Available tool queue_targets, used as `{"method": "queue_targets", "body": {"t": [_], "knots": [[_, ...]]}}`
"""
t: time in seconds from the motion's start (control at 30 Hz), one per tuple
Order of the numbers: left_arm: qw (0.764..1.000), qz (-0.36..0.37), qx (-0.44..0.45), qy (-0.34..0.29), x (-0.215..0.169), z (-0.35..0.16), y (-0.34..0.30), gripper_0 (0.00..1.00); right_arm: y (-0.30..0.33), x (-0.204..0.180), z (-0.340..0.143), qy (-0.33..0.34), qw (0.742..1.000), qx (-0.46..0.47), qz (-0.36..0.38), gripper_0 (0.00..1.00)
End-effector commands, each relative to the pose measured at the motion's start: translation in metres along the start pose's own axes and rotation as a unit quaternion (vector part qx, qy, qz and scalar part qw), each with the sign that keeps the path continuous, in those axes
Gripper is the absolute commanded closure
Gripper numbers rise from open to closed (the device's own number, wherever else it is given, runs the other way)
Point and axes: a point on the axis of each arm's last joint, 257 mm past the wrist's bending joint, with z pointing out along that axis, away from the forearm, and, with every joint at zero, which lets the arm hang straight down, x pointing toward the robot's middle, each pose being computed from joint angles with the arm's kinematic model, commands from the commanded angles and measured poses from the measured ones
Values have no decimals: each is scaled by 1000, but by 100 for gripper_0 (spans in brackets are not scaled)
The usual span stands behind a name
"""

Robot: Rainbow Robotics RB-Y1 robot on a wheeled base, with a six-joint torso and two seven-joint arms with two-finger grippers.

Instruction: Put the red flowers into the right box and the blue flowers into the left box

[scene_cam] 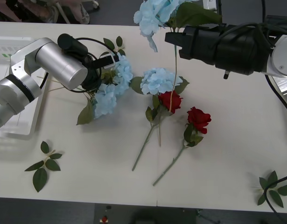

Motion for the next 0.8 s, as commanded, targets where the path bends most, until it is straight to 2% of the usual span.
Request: {"method": "queue_targets", "body": {"t": [0.03,0.07,0.23,0.3,0.37,0.43,0.8], "knots": [[999,-19,-22,-14,-8,0,20,22,15,-9,-13,11,999,-14,-46,100],[999,-21,-23,-17,-9,3,19,34,15,-9,-14,12,999,-14,-48,100],[999,-26,-22,-20,-10,6,16,54,22,-8,-4,3,999,-20,-49,100],[999,-26,-22,-19,-10,7,15,69,24,-7,1,-4,999,-20,-47,100],[999,-28,-21,-17,-8,7,15,89,25,-6,6,-8,999,-20,-46,100],[999,-29,-22,-17,-8,7,16,100,27,-6,10,-11,999,-20,-47,100],[998,-51,-34,-31,-13,-2,34,100,35,3,12,3,998,-33,-48,100]]}}
